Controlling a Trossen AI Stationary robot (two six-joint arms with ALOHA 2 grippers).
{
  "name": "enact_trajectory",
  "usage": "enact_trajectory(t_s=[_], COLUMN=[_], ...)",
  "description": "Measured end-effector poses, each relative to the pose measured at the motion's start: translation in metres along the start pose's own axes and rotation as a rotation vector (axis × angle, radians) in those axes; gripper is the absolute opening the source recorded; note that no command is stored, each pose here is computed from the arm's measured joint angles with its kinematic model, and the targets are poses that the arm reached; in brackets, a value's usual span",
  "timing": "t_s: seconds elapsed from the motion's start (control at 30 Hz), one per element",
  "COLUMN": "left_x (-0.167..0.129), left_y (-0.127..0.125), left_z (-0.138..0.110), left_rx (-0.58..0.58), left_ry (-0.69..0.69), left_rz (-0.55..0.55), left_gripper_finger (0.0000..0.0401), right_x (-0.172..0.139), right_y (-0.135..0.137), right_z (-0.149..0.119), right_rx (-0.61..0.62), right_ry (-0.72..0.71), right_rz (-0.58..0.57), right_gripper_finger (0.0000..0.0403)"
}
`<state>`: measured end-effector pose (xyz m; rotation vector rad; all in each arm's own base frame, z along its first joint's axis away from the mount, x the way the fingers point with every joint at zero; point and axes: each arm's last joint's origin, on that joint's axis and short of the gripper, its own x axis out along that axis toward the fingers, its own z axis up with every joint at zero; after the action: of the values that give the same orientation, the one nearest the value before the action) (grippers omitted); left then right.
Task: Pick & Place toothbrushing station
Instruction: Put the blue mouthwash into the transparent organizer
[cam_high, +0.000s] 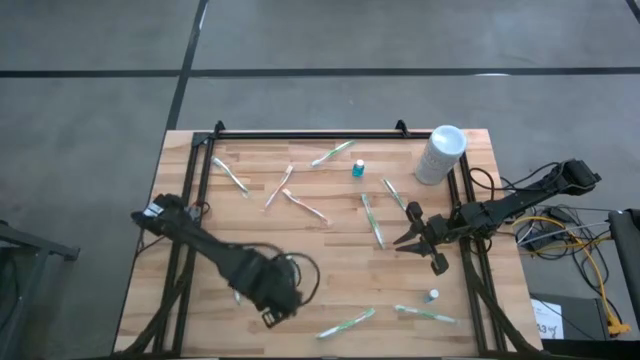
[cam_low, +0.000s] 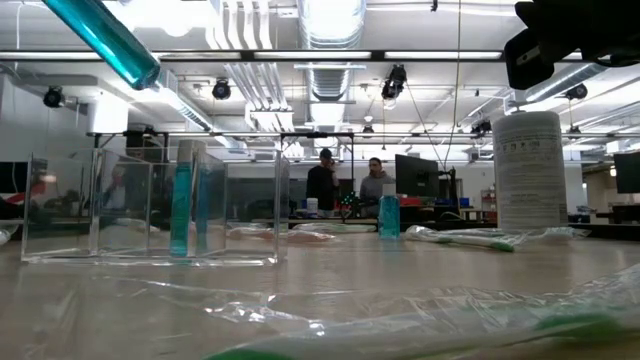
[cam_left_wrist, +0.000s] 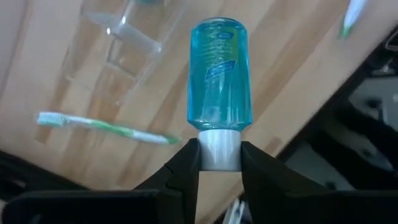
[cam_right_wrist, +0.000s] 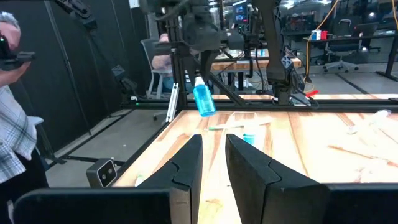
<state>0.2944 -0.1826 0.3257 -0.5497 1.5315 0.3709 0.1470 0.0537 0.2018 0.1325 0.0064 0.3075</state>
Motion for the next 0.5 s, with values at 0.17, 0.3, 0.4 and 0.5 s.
enact_trajectory(t_s=[0.17, 0.3, 0.4, 0.5], left_x=[-0.012, -0.018, -0.016, -0.009], left_y=[0.018, 0.034, 0.042, 0.05], left_z=[0.021, 0.037, 0.048, 0.056], left_rx=[0.024, -0.038, -0.043, -0.067], left_ry=[0.047, 0.111, 0.163, 0.209], left_rz=[-0.035, -0.066, -0.103, -0.104], left_gripper_finger=[0.0103, 0.0103, 0.0103, 0.0103], right_x=[0.0, 0.0, 0.0, 0.0], right_y=[0.0, 0.0, 0.0, 0.0], right_z=[0.0, 0.0, 0.0, 0.0], right_rx=[0.0, 0.0, 0.0, 0.0], right_ry=[0.0, 0.0, 0.0, 0.0], right_rz=[-0.001, 0.0, 0.0, 0.0], right_gripper_finger=[0.0068, 0.0068, 0.0068, 0.0068])
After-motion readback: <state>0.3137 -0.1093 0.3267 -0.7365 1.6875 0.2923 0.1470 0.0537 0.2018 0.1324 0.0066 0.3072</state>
